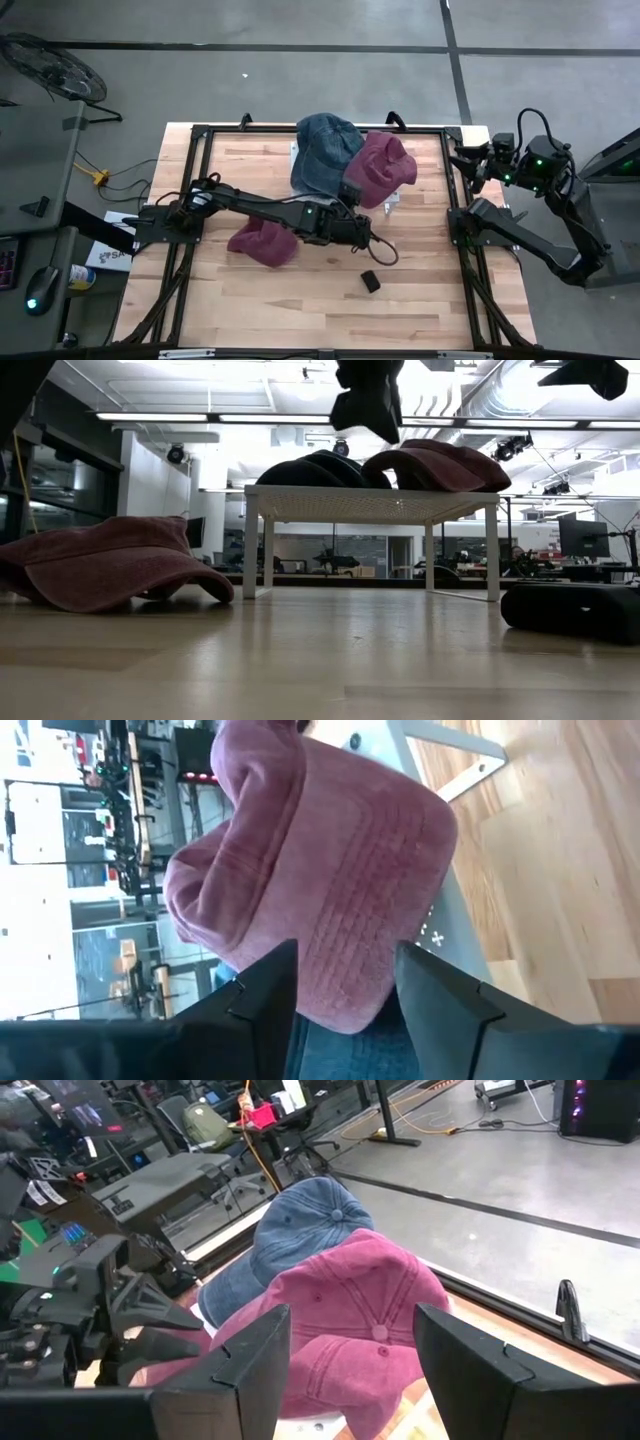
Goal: Pick & Place hat
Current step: Stack the red cap on top of the other red cap on the shelf
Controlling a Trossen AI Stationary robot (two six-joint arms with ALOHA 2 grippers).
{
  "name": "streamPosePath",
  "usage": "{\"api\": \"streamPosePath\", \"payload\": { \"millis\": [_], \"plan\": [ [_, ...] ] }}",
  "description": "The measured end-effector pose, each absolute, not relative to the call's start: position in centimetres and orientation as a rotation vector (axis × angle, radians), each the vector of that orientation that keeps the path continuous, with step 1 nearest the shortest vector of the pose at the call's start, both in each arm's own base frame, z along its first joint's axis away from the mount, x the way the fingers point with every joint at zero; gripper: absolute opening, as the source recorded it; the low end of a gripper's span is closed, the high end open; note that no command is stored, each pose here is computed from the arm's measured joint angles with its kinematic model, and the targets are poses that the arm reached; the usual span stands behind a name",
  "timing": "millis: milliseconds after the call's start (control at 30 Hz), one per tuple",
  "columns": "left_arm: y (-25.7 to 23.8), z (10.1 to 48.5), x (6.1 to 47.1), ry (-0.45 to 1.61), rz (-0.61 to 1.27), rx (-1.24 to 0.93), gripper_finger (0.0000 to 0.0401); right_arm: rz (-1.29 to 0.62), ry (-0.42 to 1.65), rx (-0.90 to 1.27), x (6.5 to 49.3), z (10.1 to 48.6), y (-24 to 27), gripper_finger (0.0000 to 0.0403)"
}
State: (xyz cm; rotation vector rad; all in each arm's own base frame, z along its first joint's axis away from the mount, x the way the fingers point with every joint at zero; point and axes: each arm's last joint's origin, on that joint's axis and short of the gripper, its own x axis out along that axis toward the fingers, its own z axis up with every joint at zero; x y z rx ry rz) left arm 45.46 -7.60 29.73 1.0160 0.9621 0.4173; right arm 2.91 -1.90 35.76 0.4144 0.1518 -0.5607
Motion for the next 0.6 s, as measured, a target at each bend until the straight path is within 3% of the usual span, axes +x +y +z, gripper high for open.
{"api": "streamPosePath", "payload": {
  "millis": [400,600],
  "plan": [
    [-7.6,31.9,44.0,1.05,0.441,1.066,0.0166,-0.552,0.17,0.427,2.9,35.6,-1.8,0.0204],
    [-8.5,34.6,41.6,1.079,0.512,0.963,0.0166,-0.532,0.174,0.433,2.9,35.5,-1.8,0.0204]
  ]
}}
